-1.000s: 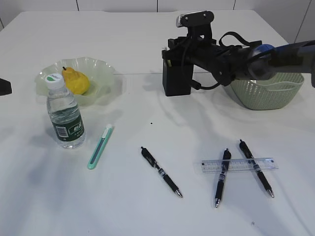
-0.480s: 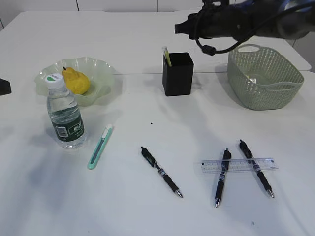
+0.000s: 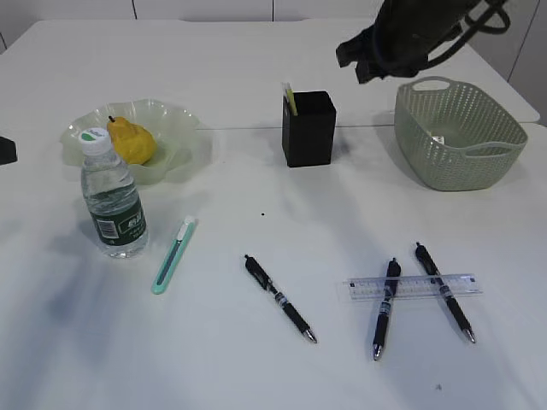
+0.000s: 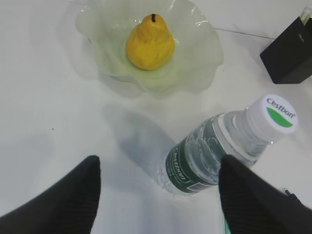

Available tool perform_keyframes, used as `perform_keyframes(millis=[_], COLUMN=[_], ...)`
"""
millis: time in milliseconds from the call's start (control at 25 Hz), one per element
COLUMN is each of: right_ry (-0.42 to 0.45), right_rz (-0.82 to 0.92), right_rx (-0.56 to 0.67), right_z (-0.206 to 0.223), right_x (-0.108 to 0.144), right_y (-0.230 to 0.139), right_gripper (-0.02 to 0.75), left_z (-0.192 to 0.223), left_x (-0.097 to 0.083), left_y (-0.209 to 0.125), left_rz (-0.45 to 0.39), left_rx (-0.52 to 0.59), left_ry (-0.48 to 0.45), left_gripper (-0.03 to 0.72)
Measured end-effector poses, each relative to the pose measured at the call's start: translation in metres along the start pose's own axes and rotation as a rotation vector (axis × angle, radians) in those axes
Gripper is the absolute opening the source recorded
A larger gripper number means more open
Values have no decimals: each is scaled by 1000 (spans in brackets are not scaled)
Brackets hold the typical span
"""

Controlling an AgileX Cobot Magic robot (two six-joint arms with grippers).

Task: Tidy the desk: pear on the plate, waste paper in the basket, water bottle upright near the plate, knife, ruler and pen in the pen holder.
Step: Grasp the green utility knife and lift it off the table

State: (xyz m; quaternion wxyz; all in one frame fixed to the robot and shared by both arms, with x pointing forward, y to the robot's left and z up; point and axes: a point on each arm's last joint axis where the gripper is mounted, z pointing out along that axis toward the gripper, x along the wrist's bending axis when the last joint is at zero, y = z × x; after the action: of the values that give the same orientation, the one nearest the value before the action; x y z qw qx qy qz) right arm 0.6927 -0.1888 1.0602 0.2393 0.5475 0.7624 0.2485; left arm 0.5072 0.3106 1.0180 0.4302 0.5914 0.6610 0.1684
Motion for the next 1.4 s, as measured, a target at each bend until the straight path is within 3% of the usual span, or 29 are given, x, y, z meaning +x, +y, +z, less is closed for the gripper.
perform_keyframes(millis=[160,320,680,920,1240,1400], right_ry=[124,171,174,176,176,176], right_rz=[9,12,0,3,3,3], right_rx=[186,272,244,259,259,257], right_z=[-6,-32,-85,-86,-86,-86], right_x=[11,14,11,12,12,12], right_y=[-16,-20,-14,-15,-15,-15], right_gripper=[242,249,251,252,252,252], left_z=[0,0,-1,-3,7,13], left_x=[1,3,10,19,19,22], left_y=[0,1,5,9,8,5], left_rz=[0,13,71,187,448,498], left_rx=[-5,-15,-50,-80,-47,-18], left_ry=[10,32,116,223,309,320], left_gripper=[538,538,538,538,538,538])
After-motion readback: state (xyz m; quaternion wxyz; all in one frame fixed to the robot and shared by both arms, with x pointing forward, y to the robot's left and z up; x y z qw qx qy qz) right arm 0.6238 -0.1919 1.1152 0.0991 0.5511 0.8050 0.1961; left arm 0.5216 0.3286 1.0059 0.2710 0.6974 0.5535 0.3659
